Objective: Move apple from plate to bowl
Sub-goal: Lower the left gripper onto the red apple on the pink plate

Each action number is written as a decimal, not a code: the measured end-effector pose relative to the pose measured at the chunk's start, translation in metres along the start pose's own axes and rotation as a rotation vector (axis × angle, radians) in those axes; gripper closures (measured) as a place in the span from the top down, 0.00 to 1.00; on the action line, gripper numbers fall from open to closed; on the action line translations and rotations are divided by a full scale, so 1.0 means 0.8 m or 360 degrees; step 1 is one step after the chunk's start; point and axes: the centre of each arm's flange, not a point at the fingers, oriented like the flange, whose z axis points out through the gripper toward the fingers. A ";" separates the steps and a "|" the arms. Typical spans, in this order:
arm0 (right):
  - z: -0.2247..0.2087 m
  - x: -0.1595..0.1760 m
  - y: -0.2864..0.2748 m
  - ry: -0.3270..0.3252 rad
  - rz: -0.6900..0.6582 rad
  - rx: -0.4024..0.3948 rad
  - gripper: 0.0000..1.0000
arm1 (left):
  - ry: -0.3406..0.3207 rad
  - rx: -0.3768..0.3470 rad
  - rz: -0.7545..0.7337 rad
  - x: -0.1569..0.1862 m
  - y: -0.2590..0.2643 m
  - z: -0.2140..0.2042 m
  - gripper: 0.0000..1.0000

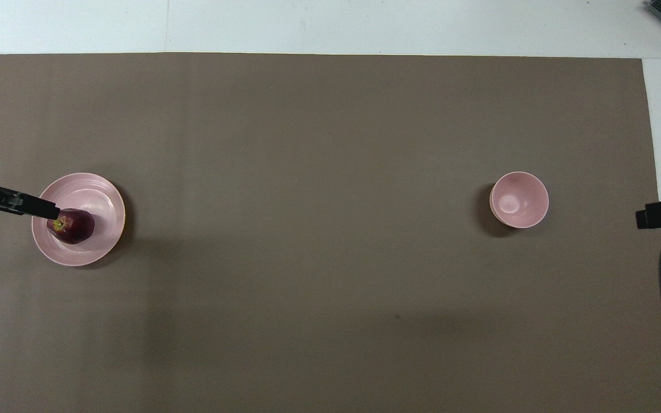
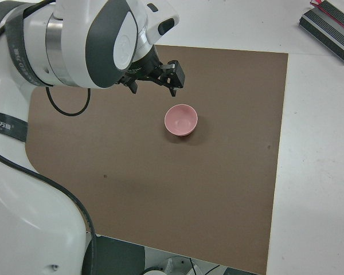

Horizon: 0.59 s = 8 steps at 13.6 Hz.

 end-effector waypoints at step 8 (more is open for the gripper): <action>0.000 0.000 0.000 0.0001 0.0001 0.0000 1.00 | -0.0042 -0.0019 0.0022 -0.004 -0.018 0.104 1.00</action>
